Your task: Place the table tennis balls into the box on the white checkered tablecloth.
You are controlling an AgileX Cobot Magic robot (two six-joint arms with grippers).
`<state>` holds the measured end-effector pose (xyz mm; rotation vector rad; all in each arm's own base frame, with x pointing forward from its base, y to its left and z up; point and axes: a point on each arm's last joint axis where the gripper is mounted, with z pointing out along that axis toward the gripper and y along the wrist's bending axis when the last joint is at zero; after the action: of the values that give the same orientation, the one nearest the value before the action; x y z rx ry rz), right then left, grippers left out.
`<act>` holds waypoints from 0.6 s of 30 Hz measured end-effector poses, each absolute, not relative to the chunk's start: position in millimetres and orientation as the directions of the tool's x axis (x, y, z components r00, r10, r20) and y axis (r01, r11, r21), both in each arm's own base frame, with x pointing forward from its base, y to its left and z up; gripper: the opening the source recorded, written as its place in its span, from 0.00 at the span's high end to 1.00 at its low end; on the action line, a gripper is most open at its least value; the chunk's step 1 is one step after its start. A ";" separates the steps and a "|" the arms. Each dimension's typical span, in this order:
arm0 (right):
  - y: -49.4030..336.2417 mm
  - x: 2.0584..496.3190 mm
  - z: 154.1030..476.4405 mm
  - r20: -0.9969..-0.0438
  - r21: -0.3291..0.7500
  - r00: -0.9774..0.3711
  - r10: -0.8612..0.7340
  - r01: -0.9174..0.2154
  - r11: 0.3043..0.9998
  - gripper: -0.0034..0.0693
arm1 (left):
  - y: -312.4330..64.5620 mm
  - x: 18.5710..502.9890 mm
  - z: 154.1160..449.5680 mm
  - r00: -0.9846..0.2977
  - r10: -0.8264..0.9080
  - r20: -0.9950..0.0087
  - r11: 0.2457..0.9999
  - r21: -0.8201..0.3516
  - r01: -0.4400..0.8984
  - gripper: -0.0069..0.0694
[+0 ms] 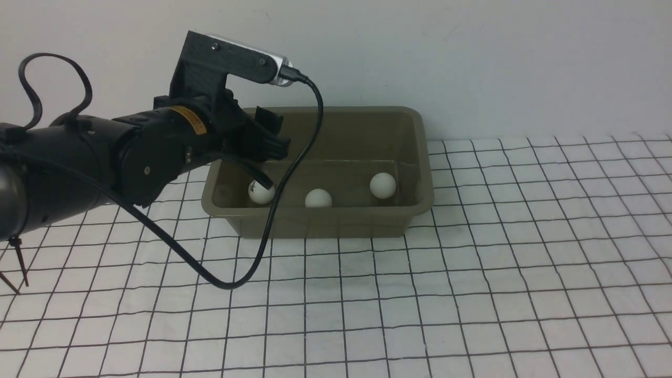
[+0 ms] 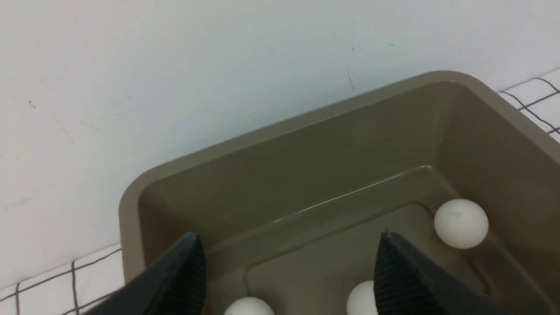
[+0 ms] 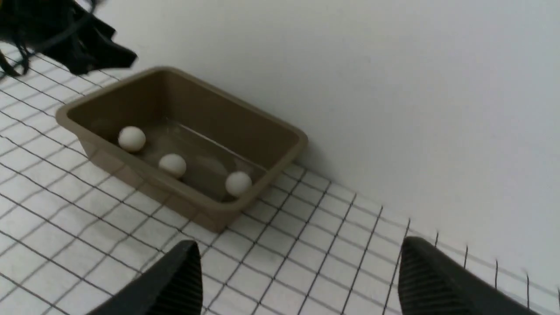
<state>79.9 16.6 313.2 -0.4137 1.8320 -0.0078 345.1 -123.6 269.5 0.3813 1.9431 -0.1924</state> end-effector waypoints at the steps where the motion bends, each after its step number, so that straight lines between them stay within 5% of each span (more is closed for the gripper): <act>1: 15.8 78.1 305.4 -0.940 -0.202 -0.218 -0.263 -0.268 0.942 0.23 | -124.3 344.8 269.3 -0.356 0.176 -0.918 0.934 0.042 0.354 0.30; 18: 15.3 78.9 257.3 -0.922 -0.257 -0.218 -0.321 -0.275 0.926 0.23 | -129.3 341.7 272.5 -0.352 0.159 -0.922 0.932 0.023 0.361 0.30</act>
<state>78.9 15.3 257.3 -0.4433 1.8122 -0.0445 341.7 -129.3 272.5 0.3766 1.9368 -0.2191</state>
